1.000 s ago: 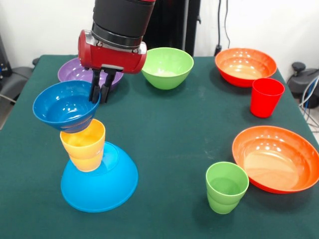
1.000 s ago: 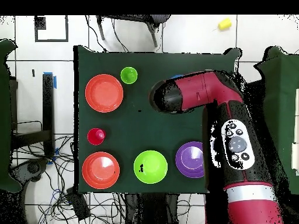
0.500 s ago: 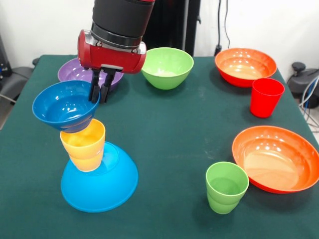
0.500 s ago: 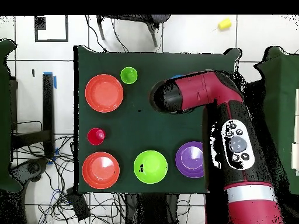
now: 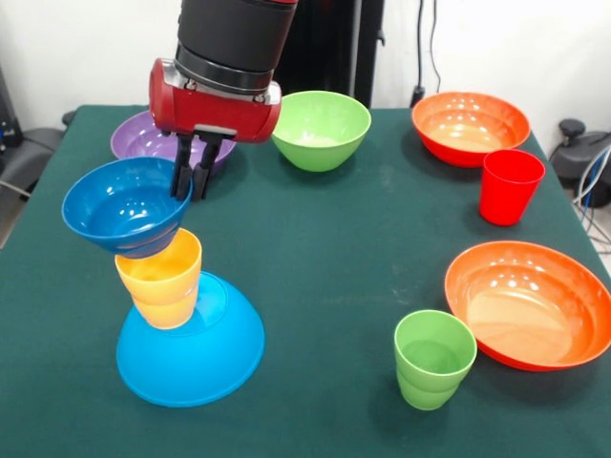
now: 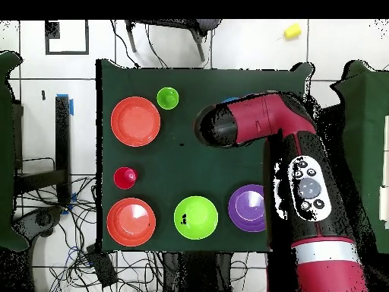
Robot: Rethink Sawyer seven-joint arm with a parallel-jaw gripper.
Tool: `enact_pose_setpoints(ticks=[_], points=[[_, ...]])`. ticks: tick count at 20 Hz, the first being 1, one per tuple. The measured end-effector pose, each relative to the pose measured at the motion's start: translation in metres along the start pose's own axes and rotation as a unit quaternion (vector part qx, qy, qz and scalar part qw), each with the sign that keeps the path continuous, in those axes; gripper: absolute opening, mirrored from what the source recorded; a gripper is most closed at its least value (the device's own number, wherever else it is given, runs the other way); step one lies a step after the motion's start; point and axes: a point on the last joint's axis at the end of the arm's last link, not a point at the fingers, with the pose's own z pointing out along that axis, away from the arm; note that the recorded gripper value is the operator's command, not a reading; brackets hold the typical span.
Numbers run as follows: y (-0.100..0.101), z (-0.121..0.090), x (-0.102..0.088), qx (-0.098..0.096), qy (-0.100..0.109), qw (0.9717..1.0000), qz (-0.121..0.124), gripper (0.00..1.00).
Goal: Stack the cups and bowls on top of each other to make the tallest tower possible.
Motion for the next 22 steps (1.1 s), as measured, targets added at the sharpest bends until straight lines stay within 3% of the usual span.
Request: enact_pose_setpoints(ticks=[14, 22], points=[[0.0003, -0.0005, -0.0034, -0.001, -0.011, 0.9999, 0.002, 0.0], [0.0046, -0.0054, -0.0084, -0.019, -0.012, 0.9996, 0.019, 0.0]])
